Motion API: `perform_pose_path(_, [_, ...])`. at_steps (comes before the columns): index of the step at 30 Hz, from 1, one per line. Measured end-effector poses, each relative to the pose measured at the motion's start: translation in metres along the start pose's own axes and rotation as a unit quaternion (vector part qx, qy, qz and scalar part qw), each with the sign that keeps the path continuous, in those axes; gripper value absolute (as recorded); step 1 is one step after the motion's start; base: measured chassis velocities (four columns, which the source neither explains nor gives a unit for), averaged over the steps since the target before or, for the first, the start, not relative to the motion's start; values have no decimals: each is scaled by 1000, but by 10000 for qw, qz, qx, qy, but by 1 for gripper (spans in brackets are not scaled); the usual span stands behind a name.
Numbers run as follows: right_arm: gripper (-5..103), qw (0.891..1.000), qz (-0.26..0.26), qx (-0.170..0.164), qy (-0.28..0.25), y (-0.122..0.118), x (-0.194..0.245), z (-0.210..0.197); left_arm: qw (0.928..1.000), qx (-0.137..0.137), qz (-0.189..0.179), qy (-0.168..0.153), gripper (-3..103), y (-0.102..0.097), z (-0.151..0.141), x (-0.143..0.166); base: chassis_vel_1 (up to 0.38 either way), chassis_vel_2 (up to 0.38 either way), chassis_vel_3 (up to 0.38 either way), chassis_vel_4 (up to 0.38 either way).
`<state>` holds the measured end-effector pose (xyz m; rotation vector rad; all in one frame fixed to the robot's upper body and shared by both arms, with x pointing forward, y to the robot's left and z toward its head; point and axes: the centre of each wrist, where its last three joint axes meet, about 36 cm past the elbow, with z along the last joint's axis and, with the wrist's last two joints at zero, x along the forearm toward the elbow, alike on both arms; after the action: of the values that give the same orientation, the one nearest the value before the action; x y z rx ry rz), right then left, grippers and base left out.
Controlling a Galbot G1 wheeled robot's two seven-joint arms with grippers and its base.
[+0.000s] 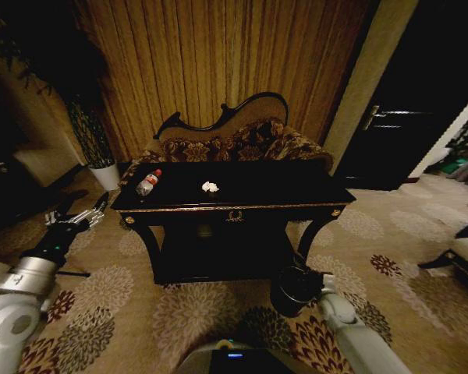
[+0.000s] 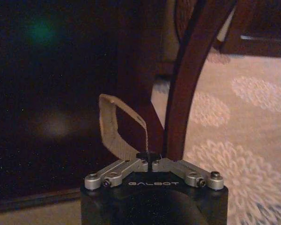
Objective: Move to the front of the table and place the trash on the table into the trash bin.
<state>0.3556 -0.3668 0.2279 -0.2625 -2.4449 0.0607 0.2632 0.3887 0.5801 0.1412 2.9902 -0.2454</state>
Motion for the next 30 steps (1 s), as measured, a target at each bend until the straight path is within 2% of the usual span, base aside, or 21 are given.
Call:
perform_pose_path(6, [0,9987,350,327,194,2,-31,28,10000,-8,15,-17,100,-2,-1,1,0,0,0,0])
perform_pose_path(17, [0,9977,478,386,287,5,-40,39,9999,-23,86,-51,100,-6,-4,1,0,0,0,0])
perform_pose_path(21, [21,9977,484,409,237,3,-39,37,10000,2,79,-40,100,-6,-2,1,0,0,0,0])
perform_pose_path(22, [21,9977,484,409,237,3,-39,37,10000,2,79,-40,100,-6,-2,1,0,0,0,0])
perform_pose_path(23, [27,9977,483,423,224,2,-39,37,10000,7,86,-39,100,-7,-2,1,0,0,0,0])
perform_pose_path(24, [27,9977,481,427,212,2,-39,36,9999,7,99,-43,100,-7,-2,1,0,0,0,0])
perform_pose_path(26, [37,9978,474,430,188,2,-39,34,9999,0,121,-52,100,-9,-3,1,0,0,0,0])
perform_pose_path(27, [37,9978,474,430,188,2,-39,34,9999,0,121,-52,100,-9,-3,1,0,0,0,0])
perform_pose_path(30, [54,9979,464,416,172,2,-38,34,9999,-3,125,-59,100,-9,-3,0,0,0,0,0])
